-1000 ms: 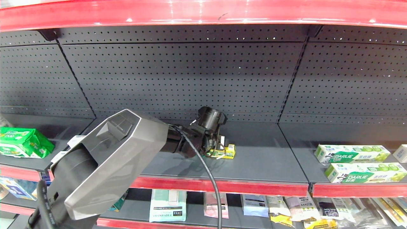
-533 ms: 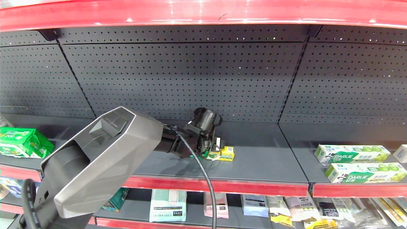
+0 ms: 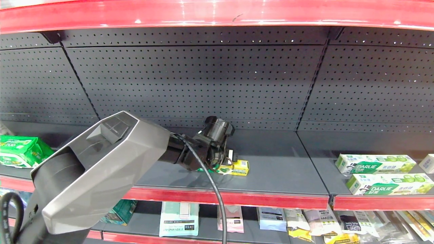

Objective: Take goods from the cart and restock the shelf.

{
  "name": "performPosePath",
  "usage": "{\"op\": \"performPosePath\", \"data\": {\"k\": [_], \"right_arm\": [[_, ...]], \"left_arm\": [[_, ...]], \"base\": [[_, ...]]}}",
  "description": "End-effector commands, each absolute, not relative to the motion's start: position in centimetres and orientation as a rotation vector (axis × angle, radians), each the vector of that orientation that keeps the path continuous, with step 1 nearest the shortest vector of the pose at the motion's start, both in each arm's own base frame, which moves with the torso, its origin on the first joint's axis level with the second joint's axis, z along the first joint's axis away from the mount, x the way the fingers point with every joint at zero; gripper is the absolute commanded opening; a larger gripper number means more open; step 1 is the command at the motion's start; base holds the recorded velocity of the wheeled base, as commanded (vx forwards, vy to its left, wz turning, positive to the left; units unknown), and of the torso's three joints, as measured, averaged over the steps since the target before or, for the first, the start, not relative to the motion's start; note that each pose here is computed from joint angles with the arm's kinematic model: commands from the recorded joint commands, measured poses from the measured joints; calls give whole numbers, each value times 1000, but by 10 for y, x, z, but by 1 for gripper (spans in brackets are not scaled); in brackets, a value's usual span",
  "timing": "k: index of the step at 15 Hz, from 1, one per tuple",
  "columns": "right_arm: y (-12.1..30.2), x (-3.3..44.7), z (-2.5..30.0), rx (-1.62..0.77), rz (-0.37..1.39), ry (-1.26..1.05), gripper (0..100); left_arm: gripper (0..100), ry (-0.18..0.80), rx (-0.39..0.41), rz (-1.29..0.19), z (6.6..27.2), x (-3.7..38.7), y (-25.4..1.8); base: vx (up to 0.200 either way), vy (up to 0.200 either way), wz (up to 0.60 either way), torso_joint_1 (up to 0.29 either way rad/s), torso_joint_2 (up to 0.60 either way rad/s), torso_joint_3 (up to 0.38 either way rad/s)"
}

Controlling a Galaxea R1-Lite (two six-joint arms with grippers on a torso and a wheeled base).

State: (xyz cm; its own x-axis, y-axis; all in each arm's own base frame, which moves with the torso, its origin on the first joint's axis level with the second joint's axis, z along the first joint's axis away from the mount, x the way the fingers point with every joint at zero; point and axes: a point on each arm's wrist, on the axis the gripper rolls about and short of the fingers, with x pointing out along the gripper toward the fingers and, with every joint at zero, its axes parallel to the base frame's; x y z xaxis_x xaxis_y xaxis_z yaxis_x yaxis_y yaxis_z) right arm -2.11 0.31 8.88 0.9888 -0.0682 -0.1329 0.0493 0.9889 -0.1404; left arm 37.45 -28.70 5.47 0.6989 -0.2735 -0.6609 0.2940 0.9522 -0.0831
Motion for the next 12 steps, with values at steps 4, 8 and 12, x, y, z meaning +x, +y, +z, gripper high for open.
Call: {"op": "performPosePath", "data": {"k": [4, 8, 12], "right_arm": [[3, -21, 89, -137, -59, 139, 0], [3, -21, 89, -140, -59, 140, 0], [3, -21, 89, -139, -57, 139, 0]], "left_arm": [[100, 754, 39, -311, 57, 364, -279], [100, 759, 21, -307, 60, 360, -279], [100, 784, 30, -303, 57, 352, -275]], "base": [[0, 0, 0, 0, 0, 0], [0, 0, 0, 0, 0, 0], [0, 0, 0, 0, 0, 0]]}}
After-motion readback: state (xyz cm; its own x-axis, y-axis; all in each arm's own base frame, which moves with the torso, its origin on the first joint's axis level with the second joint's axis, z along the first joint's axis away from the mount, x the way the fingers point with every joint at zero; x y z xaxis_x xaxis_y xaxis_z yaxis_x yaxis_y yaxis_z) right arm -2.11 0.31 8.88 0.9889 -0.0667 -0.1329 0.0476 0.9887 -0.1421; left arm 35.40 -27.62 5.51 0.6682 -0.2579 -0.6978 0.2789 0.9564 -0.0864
